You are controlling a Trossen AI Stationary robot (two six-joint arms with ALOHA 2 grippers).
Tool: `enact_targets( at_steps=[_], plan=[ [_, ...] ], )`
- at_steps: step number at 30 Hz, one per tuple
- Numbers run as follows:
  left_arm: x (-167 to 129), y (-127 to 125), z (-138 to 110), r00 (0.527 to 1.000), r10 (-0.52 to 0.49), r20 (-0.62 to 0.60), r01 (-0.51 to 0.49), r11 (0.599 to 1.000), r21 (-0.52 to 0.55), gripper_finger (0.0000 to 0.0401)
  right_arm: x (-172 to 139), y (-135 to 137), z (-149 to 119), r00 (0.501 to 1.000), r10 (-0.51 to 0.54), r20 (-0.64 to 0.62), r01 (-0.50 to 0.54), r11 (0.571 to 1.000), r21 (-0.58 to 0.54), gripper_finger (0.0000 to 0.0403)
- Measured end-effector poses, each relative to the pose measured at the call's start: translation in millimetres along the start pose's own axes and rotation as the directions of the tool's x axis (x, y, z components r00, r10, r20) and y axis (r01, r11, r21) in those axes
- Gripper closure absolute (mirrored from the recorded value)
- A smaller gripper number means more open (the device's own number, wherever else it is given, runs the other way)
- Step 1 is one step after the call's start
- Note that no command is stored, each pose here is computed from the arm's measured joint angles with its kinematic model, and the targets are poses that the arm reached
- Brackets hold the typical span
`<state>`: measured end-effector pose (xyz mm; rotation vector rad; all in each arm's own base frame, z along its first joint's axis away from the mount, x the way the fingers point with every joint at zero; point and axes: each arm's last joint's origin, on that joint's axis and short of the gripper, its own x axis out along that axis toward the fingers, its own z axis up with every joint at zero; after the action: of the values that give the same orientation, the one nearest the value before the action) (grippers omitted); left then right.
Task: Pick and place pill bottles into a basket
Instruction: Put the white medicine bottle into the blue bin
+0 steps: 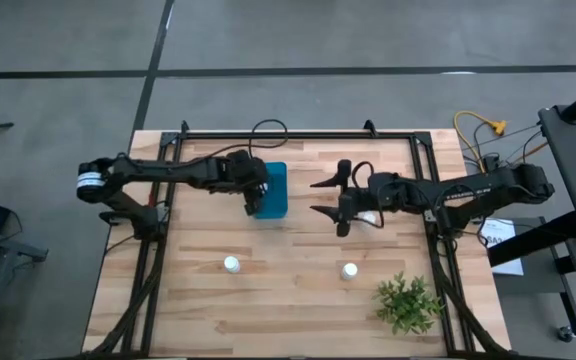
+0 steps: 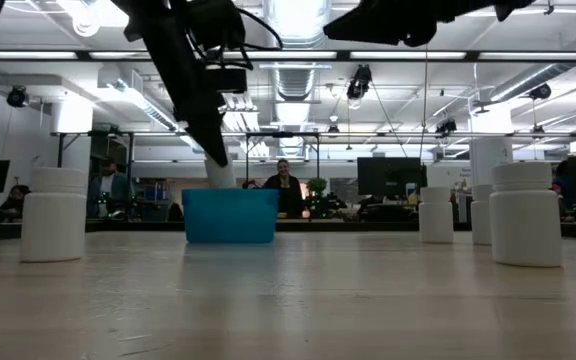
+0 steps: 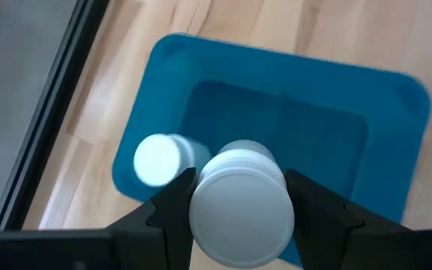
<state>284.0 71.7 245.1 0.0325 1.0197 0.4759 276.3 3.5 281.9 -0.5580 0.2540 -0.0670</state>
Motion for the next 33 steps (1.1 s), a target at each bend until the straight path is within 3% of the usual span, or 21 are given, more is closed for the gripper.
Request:
enact_targets(
  at_steps=[7, 13, 19, 23, 27, 33],
  plan=[
    [3, 8, -3, 1.000, 0.010, -0.022, -0.009, 1.000, 0.020, 0.0244, -2, -18, -26, 0.992, 0.118, 0.035, -0.122, 0.982, 0.144, 0.0154],
    [6, 15, -5, 0.999, 0.020, -0.040, -0.020, 1.000, 0.004, 0.0244, -6, -29, -58, 0.969, 0.222, 0.106, -0.243, 0.934, 0.264, 0.0155],
    [7, 16, -6, 0.999, -0.022, -0.043, 0.022, 1.000, 0.018, 0.0244, -19, -33, -74, 0.951, 0.200, 0.236, -0.270, 0.908, 0.319, 0.0178],
    [8, 17, -6, 0.999, -0.021, -0.045, 0.022, 1.000, 0.021, 0.0244, -31, -31, -74, 0.940, 0.166, 0.298, -0.262, 0.912, 0.316, 0.0223],
    [11, 17, -6, 0.999, -0.021, -0.041, 0.022, 1.000, 0.022, 0.0244, -45, -28, -75, 0.932, 0.145, 0.333, -0.254, 0.915, 0.312, 0.0294],
    [30, 11, -9, 0.994, -0.038, -0.102, 0.044, 0.997, 0.059, 0.0244, -63, -17, -82, 0.881, 0.145, 0.451, -0.305, 0.902, 0.306, 0.0387]
  ],
)
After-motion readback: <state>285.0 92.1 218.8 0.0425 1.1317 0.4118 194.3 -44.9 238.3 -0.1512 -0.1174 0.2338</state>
